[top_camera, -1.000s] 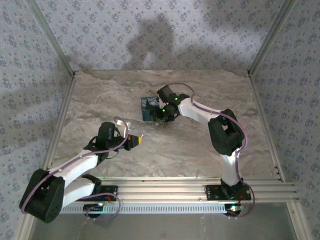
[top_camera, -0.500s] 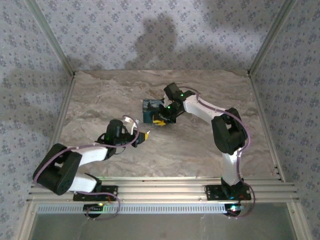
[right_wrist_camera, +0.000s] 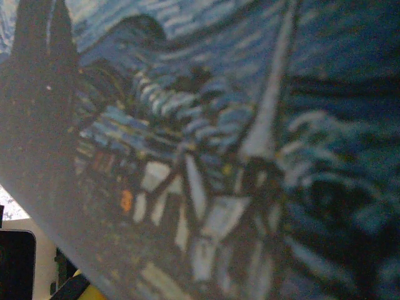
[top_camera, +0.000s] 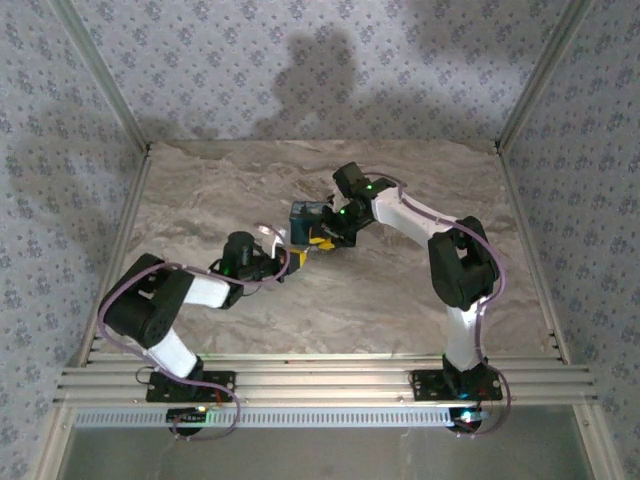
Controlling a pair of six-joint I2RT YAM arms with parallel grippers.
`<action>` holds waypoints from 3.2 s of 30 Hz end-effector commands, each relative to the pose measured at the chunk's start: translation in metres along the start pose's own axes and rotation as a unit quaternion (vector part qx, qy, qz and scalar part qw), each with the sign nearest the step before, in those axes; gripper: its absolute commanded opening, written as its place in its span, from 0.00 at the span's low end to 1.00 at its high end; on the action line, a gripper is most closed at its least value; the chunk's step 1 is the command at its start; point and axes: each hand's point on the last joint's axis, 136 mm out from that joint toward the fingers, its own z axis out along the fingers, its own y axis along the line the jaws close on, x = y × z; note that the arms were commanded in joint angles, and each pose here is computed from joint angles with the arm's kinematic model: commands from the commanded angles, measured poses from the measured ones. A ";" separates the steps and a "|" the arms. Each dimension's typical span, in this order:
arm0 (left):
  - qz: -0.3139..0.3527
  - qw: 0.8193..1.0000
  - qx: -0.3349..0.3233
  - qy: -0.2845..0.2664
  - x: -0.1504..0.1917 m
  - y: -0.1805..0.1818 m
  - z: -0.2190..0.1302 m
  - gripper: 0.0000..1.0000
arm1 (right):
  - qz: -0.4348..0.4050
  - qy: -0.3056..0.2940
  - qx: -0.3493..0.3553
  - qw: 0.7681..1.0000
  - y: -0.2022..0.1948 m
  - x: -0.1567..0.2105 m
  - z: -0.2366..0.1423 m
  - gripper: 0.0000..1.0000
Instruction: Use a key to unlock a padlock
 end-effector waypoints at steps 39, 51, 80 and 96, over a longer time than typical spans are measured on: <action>0.003 0.998 0.029 -0.048 -0.029 -0.005 0.013 0.00 | 0.001 -0.013 -0.017 1.000 0.010 0.001 -0.011 0.00; 0.005 0.998 0.042 -0.051 -0.031 -0.012 0.013 0.00 | 0.004 -0.015 -0.017 1.000 0.009 0.000 -0.009 0.00; -0.052 0.985 0.105 -0.128 -0.076 -0.022 0.007 0.00 | 0.011 0.013 -0.025 1.000 0.004 0.016 -0.003 0.00; -0.022 0.988 0.107 -0.106 -0.056 -0.024 0.005 0.00 | 0.001 0.024 -0.032 0.999 0.001 0.021 -0.009 0.00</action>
